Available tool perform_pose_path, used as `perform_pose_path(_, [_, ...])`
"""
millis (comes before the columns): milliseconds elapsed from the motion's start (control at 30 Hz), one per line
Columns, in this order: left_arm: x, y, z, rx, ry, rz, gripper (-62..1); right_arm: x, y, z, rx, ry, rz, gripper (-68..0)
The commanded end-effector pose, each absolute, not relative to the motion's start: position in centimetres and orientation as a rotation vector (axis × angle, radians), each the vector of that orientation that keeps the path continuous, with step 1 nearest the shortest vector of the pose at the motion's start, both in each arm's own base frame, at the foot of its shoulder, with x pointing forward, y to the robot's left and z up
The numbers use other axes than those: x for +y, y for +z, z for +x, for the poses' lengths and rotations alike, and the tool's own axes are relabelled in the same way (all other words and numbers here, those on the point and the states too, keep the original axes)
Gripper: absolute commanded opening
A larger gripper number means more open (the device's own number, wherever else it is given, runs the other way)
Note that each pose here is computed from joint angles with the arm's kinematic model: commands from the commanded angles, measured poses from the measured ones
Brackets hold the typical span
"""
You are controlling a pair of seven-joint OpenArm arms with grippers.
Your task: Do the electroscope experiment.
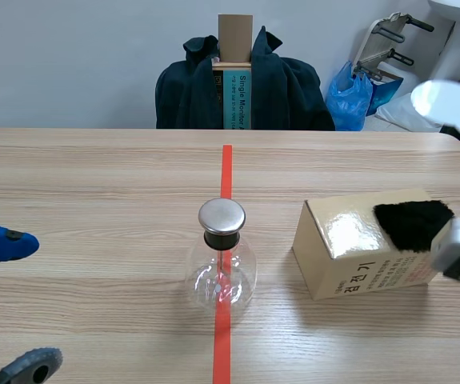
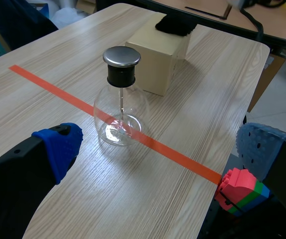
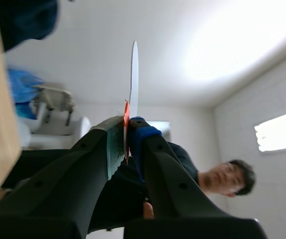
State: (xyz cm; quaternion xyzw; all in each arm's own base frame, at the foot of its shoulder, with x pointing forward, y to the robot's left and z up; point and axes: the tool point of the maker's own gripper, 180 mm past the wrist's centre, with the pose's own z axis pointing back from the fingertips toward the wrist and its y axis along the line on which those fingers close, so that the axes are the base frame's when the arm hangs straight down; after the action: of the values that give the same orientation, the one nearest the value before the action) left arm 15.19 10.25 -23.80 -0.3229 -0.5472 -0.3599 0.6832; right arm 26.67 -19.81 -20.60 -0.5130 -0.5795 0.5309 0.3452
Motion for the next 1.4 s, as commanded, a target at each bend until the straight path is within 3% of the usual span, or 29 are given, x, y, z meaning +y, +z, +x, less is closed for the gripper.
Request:
perform_pose_path(0, [10.1, -23.4, 15.3, -1.248, -0.791, -0.733, 1.4, -20.2, -16.7, 27.2, -1.579, 1.300, -1.427, -66.9])
perform_pose_path(67, [10.1, -23.4, 15.3, -1.249, -0.792, -0.731, -1.6, -20.4, -13.0, 27.2, -1.647, 1.218, -1.495, -66.9])
perform_pose_path(133, [10.1, -23.5, 15.3, -1.248, -0.796, -0.728, -10.4, -20.6, -9.4, 26.9, -1.717, 1.133, -1.559, -66.9])
perform_pose_path(267, [10.2, -24.5, 15.8, -1.215, -0.830, -0.675, -40.9, -21.1, -3.5, 25.6, -1.827, 0.987, -1.659, -66.9])
perform_pose_path(367, [10.1, -25.4, 16.8, -1.184, -0.847, -0.625, -56.8, -21.4, -0.6, 24.7, -1.875, 0.915, -1.712, -66.9])
perform_pose_path(800, [7.7, -31.2, 20.9, -1.221, -0.787, -0.654, -58.1, -22.1, 4.2, 23.3, -2.008, 0.767, -1.785, -66.9])
perform_pose_path(1033, [5.7, -34.1, 23.0, -1.216, -0.795, -0.646, -58.1, -21.7, 4.7, 23.7, -2.040, 0.780, -1.753, -66.9])
perform_pose_path(1367, [3.9, -35.3, 24.4, -1.249, -0.798, -0.618, -58.1, -21.0, 4.0, 26.3, -2.042, 0.801, -1.574, -66.9])
